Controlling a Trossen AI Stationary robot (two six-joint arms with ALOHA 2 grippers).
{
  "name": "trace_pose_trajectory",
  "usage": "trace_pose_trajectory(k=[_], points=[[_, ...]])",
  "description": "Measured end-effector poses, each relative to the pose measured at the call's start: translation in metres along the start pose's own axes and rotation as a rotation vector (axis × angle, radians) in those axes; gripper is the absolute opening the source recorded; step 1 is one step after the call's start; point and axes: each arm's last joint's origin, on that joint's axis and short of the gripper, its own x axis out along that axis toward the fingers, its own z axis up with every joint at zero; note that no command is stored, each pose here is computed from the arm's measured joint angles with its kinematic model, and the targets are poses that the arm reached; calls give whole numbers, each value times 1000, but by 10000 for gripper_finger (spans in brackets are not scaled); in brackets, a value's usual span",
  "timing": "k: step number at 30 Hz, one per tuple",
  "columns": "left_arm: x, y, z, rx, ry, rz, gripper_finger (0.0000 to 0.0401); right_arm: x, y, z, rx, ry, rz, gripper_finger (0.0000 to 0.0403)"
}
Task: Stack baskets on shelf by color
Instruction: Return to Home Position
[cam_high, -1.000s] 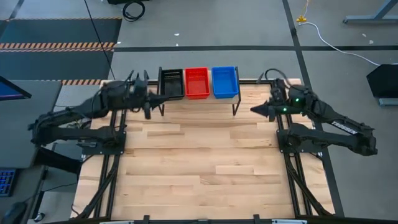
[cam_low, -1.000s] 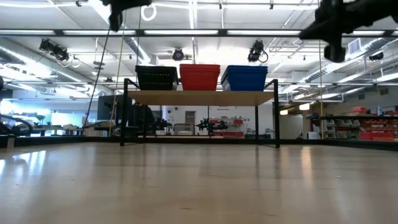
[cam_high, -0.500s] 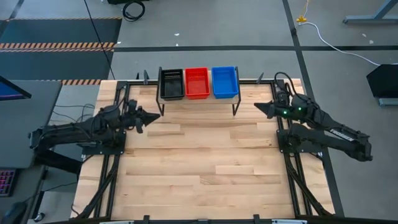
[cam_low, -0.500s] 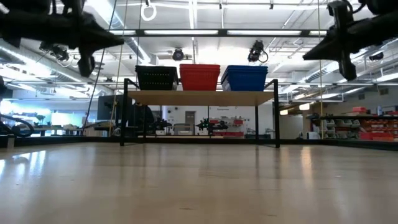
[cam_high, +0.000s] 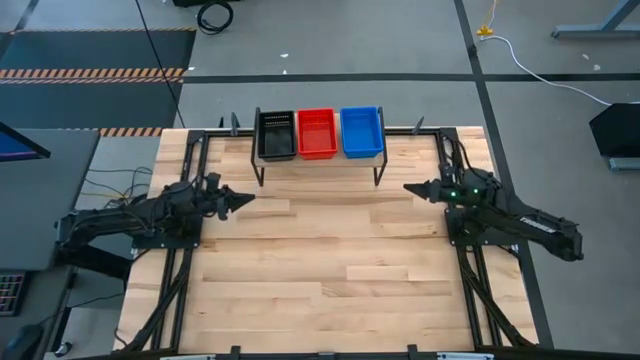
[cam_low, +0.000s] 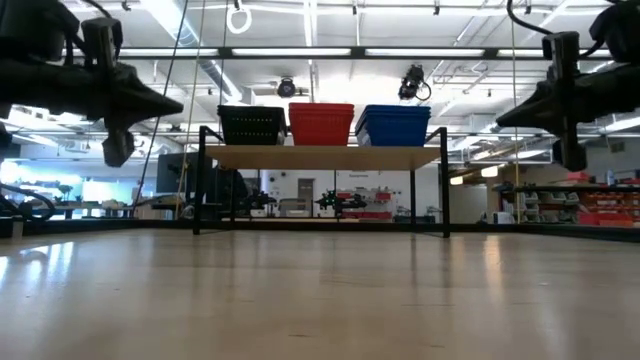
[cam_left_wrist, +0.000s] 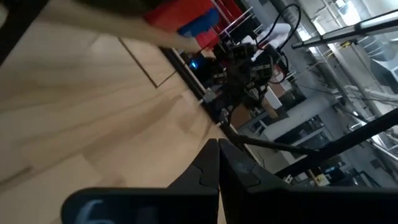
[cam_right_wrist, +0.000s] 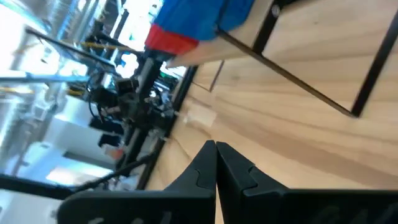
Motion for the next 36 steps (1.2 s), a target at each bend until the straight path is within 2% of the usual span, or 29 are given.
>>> trace_pose_trajectory(k=[7, 11, 13, 15, 18, 21, 27, 33, 36], points=[[-2, 8, -11, -12, 49, 34, 0, 5, -10, -9, -95, 35, -45, 3], [-3, 5, -10, -22, 42, 9, 0, 5, -9, -9, -138, -11, -57, 3], [-3, 2, -9, -26, 23, -18, 2, 7, -7, -9, -145, -38, -20, 3], [-3, 1, -8, -25, 15, -28, 6, 9, -4, -9, -144, -63, 71, 3], [-3, 1, -8, -22, 15, -29, 9, 12, -3, -15, -112, -12, 163, 3], [-3, 1, -9, 55, 26, -35, 4, 14, -2, -23, -122, 77, 175, 3], [-3, 0, -12, 296, 48, -57, 12, 18, -1, -36, -243, 220, 191, 3], [-3, 0, -16, 379, 87, -58, 7, 21, -1, -50, -478, 351, 227, 6], [-3, 3, -18, 423, 113, -38, 4, 22, -3, -53, -508, 378, 210, 12]])
